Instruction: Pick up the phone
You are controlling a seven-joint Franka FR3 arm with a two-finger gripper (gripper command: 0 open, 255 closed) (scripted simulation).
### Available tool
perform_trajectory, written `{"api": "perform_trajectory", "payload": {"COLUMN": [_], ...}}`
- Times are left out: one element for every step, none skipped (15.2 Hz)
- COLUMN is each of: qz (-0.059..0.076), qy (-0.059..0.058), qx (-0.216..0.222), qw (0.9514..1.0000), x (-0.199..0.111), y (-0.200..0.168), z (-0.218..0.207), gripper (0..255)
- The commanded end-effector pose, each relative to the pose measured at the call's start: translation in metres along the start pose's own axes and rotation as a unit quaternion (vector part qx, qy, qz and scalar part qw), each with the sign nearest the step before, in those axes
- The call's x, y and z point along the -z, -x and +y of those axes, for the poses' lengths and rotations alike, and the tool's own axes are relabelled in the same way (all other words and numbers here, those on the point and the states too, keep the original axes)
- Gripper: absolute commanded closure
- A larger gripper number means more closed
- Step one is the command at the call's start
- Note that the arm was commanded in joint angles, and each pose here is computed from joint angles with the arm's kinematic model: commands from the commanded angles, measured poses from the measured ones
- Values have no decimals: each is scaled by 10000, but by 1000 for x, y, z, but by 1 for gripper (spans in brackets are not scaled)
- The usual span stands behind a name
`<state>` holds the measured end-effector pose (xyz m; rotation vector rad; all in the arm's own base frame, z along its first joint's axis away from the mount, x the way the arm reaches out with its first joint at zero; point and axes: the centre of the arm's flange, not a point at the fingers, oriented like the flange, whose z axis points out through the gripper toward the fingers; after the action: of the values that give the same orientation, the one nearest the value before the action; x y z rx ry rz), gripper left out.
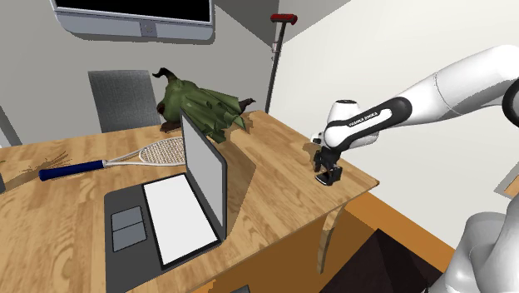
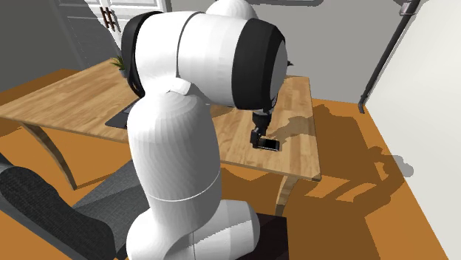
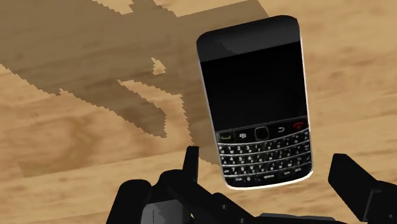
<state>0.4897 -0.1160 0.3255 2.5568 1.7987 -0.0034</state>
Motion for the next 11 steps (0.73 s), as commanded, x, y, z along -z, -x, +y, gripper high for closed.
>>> {"api": "perform_trajectory", "payload": {"qz": [1, 1, 1, 1, 1, 1, 1, 1, 1, 1, 1], "qy": [3, 3, 3, 3, 3, 3, 3, 3, 3, 3, 3], "qx": [1, 1, 0, 0, 0, 0, 0, 0, 0, 0, 0], "qw": [10000, 10000, 10000, 10000, 10000, 10000, 10000, 10000, 10000, 10000, 10000], "x": [-6, -6, -5, -6, -6, -6, -6, -6, -6, -6, -6], "y": [-1, -1, -1, 0, 0, 0, 0, 0, 0, 0, 0], "z": [-1, -1, -1, -1, -1, -1, -1, -1, -1, -1, -1], "gripper": [0, 0, 255, 255, 255, 255, 255, 255, 255, 255, 255]}}
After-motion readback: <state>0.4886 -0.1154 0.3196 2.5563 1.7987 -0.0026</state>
